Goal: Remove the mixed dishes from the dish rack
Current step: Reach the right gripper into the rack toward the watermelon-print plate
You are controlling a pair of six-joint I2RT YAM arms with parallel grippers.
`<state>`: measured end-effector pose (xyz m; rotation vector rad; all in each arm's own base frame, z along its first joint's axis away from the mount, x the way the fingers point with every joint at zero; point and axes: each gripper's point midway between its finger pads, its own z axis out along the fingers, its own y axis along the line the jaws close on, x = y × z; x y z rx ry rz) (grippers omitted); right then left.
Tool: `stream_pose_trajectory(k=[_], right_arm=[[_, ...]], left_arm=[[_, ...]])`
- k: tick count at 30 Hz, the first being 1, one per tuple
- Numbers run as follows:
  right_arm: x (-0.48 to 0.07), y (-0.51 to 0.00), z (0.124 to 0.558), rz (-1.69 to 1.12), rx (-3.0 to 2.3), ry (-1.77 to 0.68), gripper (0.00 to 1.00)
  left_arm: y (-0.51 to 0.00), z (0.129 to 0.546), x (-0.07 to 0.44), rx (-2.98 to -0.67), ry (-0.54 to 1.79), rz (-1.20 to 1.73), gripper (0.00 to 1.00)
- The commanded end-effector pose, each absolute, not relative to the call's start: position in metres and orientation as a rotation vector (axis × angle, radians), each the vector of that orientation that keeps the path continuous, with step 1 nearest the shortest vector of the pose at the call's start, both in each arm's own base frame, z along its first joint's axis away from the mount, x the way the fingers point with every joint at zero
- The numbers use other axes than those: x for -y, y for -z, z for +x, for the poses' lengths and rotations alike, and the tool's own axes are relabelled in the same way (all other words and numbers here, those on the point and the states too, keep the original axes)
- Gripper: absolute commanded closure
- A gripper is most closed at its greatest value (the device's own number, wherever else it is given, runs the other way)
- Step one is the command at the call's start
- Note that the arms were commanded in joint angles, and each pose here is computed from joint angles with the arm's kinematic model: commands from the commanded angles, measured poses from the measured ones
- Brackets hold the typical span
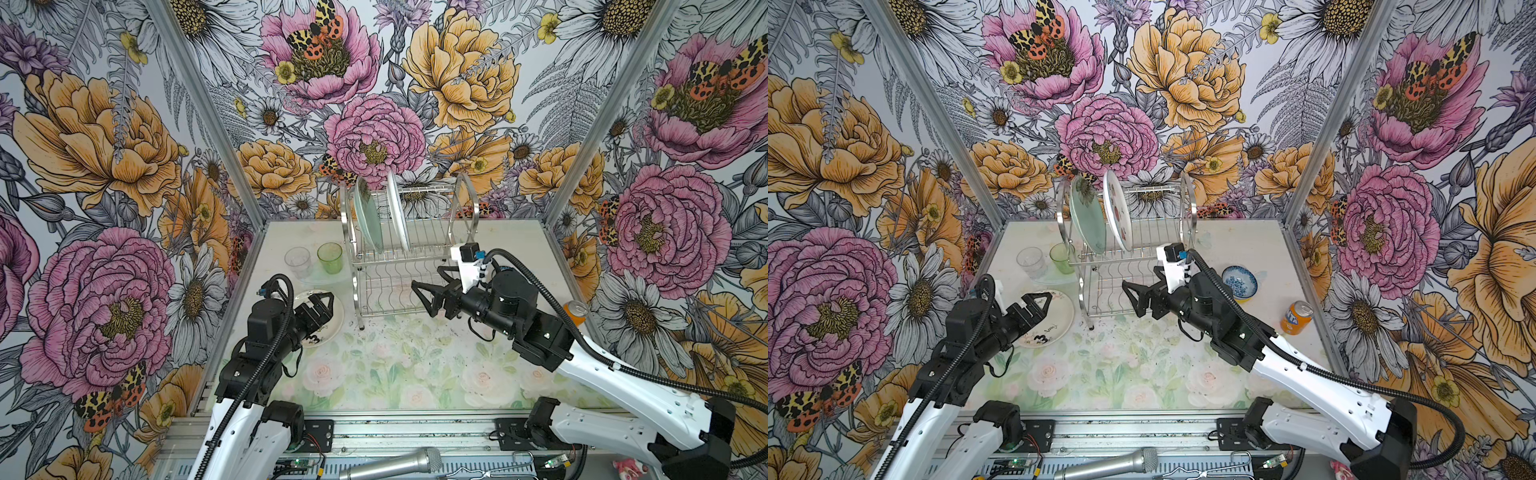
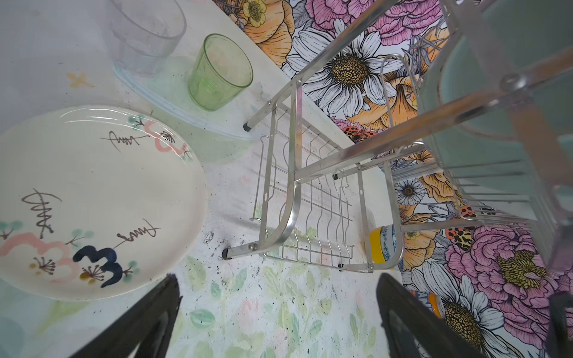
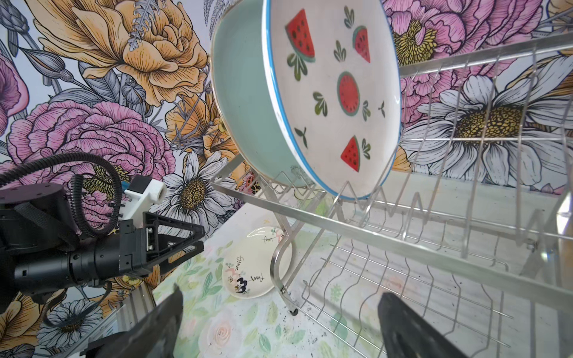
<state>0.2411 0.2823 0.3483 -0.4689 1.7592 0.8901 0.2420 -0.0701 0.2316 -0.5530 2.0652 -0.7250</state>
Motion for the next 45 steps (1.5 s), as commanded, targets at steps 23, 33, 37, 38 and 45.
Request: stream_pose_trajectory(k=[23, 33, 37, 38, 45], right_arm=[[-0.308, -0.408, 0.281, -0.497, -1.641, -0.644, 0.02], [-0.310, -0.399, 0.311, -0.460, -1.669, -0.523, 0.03], [-0.309, -0.398, 0.326, -0.408, -1.687, -0.493, 0.05], [-0.309, -0.398, 0.328, -0.399, -1.690, -0.494, 0.06], [-0.310, -0.395, 0.342, -0.356, -1.703, -0.472, 0.13]], left_arm=[[-0.246, 0.253, 0.087, -2.118, 0.677, -0.446, 0.01], [-0.240, 0.254, 0.092, -2.149, 0.694, -0.431, 0.01], [-0.239, 0.254, 0.093, -2.151, 0.695, -0.429, 0.01], [-0.238, 0.253, 0.093, -2.152, 0.697, -0.430, 0.01], [-0.232, 0.255, 0.095, -2.151, 0.712, -0.436, 0.01]])
